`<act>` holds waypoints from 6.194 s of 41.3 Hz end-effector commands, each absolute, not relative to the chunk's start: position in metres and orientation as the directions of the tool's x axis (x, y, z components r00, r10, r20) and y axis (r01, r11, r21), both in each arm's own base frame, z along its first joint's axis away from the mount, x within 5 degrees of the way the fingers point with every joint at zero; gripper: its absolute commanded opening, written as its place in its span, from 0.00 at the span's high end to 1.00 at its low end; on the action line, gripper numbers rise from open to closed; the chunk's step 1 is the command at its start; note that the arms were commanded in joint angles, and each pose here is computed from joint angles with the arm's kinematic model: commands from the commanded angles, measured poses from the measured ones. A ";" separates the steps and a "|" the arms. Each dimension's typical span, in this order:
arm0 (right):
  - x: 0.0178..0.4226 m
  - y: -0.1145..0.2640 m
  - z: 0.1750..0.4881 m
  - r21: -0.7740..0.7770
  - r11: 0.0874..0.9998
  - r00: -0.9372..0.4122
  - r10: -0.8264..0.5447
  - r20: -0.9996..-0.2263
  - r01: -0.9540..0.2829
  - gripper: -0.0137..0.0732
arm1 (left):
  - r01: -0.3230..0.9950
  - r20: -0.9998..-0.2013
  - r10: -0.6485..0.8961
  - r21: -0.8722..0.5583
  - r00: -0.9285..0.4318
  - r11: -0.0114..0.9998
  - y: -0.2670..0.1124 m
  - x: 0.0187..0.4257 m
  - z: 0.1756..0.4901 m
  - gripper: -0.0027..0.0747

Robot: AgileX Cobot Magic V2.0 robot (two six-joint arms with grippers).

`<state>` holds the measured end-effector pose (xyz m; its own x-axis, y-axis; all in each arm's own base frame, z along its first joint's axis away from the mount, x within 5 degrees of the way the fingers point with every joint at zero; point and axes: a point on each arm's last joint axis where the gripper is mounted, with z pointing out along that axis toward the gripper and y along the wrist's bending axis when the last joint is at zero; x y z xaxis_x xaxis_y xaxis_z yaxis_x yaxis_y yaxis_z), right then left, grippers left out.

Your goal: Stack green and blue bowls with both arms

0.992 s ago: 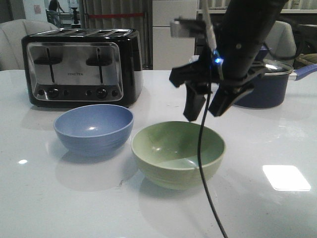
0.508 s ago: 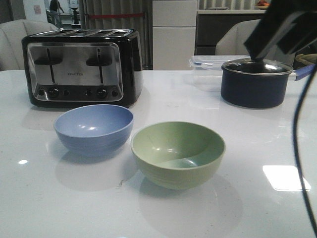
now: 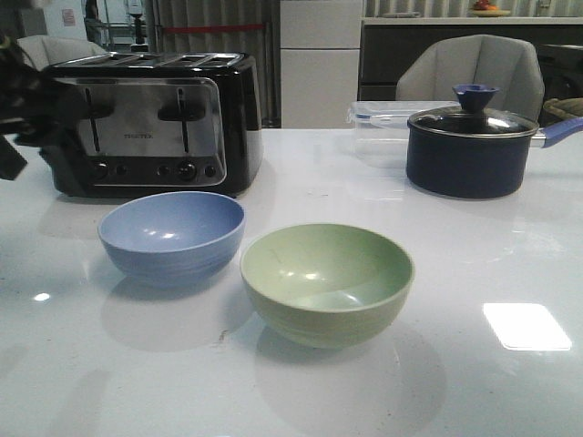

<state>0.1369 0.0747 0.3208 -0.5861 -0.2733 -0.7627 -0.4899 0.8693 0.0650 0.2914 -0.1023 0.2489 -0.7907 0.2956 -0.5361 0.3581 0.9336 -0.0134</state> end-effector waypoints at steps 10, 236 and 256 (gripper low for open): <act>0.140 0.076 0.335 0.048 0.868 -0.517 -0.249 -0.819 -0.495 0.33 | 0.341 -0.544 0.255 -0.061 -0.799 0.938 -0.127 0.348 0.231 0.27; 0.141 0.071 0.333 -0.038 0.869 -0.495 -0.316 -0.810 -0.493 0.78 | 0.081 -0.994 0.001 0.010 0.111 0.997 -0.004 0.054 0.212 0.84; 0.141 0.071 0.333 -0.038 0.869 -0.495 -0.316 -0.809 -0.493 0.78 | 0.086 -0.994 0.001 0.010 0.110 0.996 -0.005 0.054 0.212 0.84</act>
